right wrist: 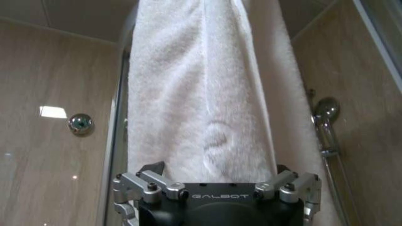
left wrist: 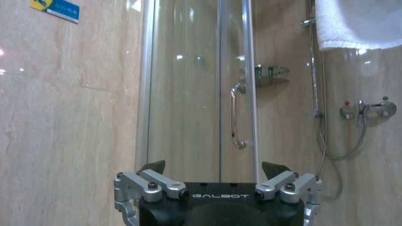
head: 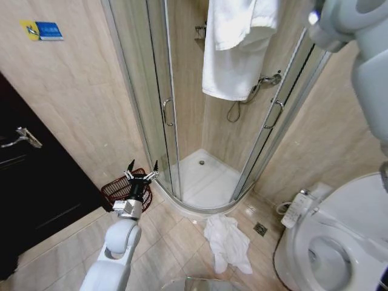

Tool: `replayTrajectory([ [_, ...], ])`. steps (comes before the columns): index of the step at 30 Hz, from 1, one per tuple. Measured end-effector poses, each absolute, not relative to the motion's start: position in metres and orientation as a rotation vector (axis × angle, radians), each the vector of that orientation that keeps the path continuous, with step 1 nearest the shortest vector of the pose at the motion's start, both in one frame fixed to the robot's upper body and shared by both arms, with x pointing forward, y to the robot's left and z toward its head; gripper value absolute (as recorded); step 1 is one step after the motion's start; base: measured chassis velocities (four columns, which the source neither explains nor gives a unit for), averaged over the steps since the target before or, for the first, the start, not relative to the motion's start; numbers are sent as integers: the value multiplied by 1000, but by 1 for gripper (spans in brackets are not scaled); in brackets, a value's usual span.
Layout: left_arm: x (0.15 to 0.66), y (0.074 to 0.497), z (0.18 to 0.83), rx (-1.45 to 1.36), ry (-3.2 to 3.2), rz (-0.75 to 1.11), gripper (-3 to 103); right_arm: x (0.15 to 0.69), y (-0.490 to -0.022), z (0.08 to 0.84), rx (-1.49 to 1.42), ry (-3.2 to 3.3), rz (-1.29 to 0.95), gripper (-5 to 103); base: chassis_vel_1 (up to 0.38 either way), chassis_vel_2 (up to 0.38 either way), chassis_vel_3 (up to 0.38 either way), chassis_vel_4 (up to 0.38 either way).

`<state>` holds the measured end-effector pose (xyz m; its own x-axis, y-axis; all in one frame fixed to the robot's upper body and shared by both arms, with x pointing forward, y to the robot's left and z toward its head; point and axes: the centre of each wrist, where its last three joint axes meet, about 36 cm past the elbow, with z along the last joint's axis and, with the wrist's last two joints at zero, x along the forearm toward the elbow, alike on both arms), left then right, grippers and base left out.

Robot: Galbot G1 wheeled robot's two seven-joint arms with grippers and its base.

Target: Discard the used towel into the hamper.

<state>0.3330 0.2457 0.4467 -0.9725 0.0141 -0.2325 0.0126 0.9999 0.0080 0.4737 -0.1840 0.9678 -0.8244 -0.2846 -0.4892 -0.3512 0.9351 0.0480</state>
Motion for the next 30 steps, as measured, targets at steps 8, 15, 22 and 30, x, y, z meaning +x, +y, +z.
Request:
replayTrajectory([
  [8, 332, 247, 447, 16, 2907, 11, 100, 483, -175, 975, -446, 2605, 191, 100, 0, 0, 0, 0],
  [15, 331, 247, 448, 18, 2905, 12, 100, 490, -175, 974, -423, 2614, 186, 100, 0, 0, 0, 0],
  [22, 330, 245, 448, 27, 2907, 2, 100, 492, -177, 972, -418, 2615, 193, 94, 0, 0, 0, 0],
  [30, 330, 242, 449, 35, 2880, -14, 100, 496, -180, 968, -414, 2618, 208, 56, 0, 0, 0, 0],
])
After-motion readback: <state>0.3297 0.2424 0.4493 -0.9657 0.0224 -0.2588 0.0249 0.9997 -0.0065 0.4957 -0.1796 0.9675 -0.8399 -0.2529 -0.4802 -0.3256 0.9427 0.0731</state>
